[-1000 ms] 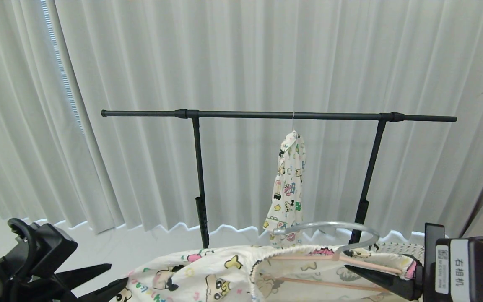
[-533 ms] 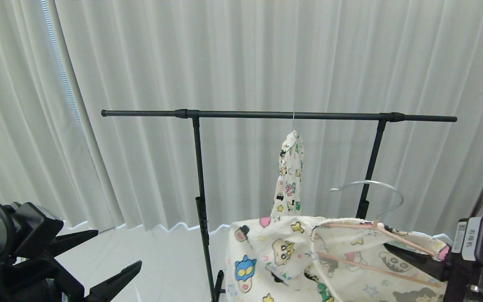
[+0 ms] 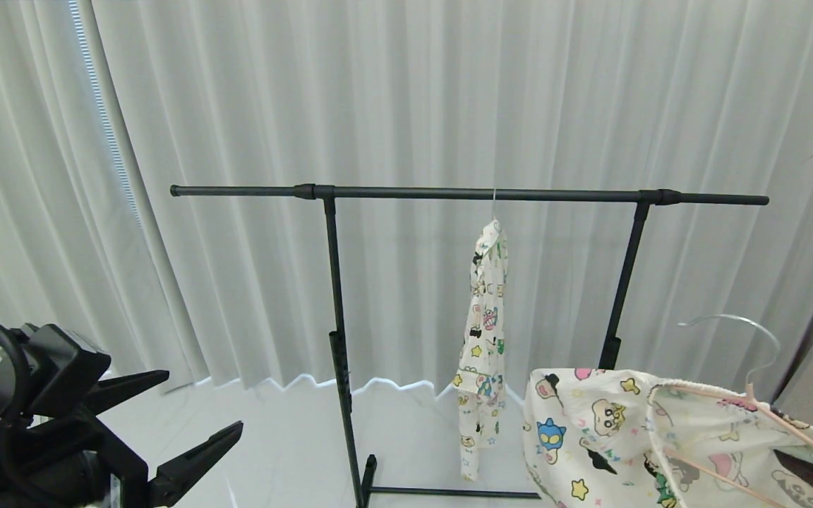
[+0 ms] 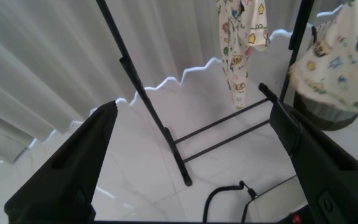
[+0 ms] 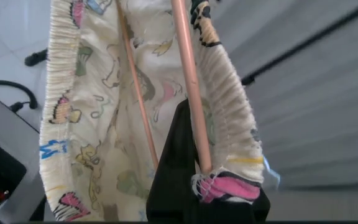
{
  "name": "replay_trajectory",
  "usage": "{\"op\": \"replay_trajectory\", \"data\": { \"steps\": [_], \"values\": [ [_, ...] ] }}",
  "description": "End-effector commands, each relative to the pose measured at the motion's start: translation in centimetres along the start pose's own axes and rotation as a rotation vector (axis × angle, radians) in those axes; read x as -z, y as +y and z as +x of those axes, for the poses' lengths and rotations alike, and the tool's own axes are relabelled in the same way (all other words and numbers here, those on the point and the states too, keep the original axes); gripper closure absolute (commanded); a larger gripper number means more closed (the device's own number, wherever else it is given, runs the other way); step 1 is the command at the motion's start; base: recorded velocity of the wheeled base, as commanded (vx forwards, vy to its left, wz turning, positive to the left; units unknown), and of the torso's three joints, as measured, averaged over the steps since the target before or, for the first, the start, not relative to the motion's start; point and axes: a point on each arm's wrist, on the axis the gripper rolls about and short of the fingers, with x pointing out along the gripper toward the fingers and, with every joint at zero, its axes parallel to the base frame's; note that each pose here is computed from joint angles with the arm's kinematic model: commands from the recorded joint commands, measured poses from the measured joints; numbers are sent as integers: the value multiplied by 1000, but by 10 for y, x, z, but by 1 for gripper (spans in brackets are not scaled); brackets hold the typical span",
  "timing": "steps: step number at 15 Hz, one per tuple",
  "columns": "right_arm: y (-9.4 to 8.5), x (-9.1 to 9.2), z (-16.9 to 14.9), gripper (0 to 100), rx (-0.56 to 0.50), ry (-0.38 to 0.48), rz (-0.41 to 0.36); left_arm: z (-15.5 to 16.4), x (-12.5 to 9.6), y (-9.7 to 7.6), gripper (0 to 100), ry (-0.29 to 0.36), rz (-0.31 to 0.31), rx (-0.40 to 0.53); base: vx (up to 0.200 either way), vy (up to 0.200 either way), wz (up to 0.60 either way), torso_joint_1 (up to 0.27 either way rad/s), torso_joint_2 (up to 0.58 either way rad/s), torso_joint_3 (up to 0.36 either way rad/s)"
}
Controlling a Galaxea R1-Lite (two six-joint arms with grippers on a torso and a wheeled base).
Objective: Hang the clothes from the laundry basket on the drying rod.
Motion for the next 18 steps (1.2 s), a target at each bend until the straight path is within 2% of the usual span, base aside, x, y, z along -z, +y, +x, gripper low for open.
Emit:
{"op": "replay_trajectory", "data": {
  "steps": [1, 3, 6, 8, 12, 18],
  "values": [
    [-5, 1, -7, 100, 78, -7, 71, 1, 4, 0, 0, 18, 27, 2, 0, 0, 0, 0, 0, 0],
    [-10, 0, -6, 100, 138, 15, 165, 1, 3, 0, 0, 15, 56, -2, 0, 0, 0, 0, 0, 0],
    [-18, -11, -1, 100, 170, 14, 316, 1, -3, 2, 0, -3, 55, -5, 0, 0, 0, 0, 0, 0],
    [-24, -19, 4, 100, 182, 17, 371, 1, -3, 2, 0, -5, 55, -5, 0, 0, 0, 0, 0, 0],
    [-31, -29, 17, 100, 187, 48, 395, 1, -2, 1, 0, -6, 54, -4, 200, 0, 0, -4, 0, 4],
    [-37, -35, 31, 100, 194, 26, 396, 0, -2, 0, 0, -7, 62, 2, 200, 0, 0, 10, 4, 1]
  ]
}}
